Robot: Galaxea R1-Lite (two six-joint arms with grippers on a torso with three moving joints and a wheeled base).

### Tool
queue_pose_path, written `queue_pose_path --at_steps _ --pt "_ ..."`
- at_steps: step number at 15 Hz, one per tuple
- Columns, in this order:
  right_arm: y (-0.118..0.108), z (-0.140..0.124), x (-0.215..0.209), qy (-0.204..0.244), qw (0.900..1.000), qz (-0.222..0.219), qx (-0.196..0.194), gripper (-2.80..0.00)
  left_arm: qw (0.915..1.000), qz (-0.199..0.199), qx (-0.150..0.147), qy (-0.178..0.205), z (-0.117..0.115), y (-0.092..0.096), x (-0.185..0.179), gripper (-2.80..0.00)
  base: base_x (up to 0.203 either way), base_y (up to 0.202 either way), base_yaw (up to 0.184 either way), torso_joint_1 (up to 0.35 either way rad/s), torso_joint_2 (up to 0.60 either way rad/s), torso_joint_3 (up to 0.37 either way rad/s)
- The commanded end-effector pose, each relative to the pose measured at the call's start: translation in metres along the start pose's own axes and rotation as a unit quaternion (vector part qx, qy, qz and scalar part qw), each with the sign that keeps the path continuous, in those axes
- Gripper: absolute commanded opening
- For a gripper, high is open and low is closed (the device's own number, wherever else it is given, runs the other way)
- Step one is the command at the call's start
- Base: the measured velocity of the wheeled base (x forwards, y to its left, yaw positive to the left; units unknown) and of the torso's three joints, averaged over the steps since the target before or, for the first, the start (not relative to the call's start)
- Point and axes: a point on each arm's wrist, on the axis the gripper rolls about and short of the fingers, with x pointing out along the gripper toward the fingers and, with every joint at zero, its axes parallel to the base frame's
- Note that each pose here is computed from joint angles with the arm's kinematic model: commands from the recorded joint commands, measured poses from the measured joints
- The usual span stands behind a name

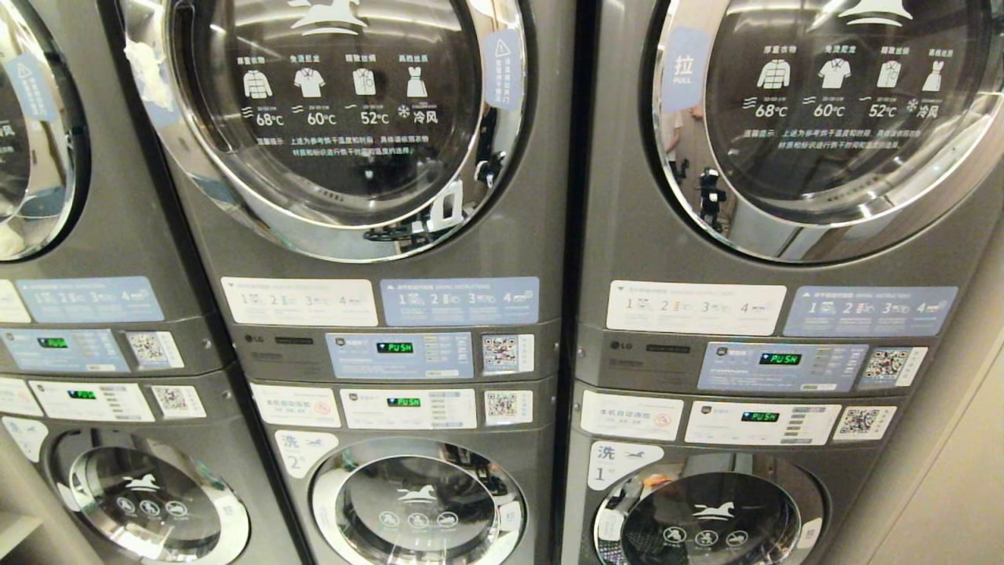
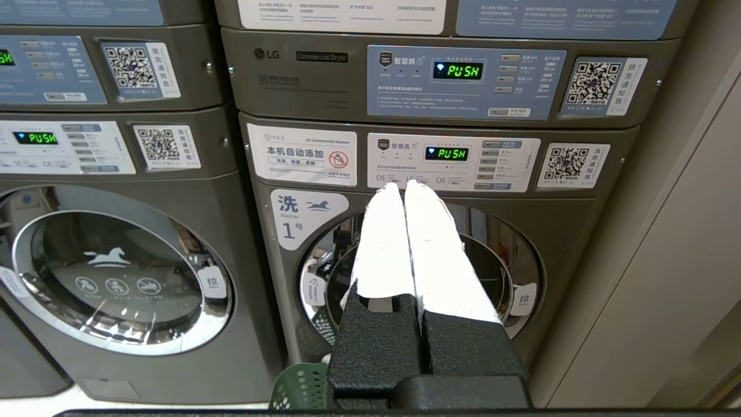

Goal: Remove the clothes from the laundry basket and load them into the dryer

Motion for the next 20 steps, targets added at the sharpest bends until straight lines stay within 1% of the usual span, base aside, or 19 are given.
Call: queue_pose_path --at_steps 1,4,10,20 --pt "0.0000 0.0001 0.0000 -0.001 1.000 0.000 0.000 -2.80 0.9996 0.003 0.007 -0.027 -0.0023 -0.0003 -0.0039 -2.80 0.000 0.000 0.000 0.000 0.00 0.000" --pt "0.0000 0.0000 0.0000 0.000 1.000 0.000 0.000 -2.80 0.9995 0.003 0.017 -0.027 -0.0024 -0.0004 -0.0039 -2.80 0.000 0.000 0.000 0.000 0.00 0.000" --pt "0.0000 0.0000 0.0000 0.000 1.000 0.000 0.000 -2.80 0.9995 0.008 0.014 -0.025 -0.0026 -0.0002 -0.0039 -2.80 0.000 0.000 0.000 0.000 0.00 0.000" --pt "0.0000 0.0000 0.0000 0.000 1.000 0.000 0.000 -2.80 0.9995 0.003 0.012 -0.027 -0.0023 -0.0004 -0.0039 -2.80 0.000 0.000 0.000 0.000 0.00 0.000"
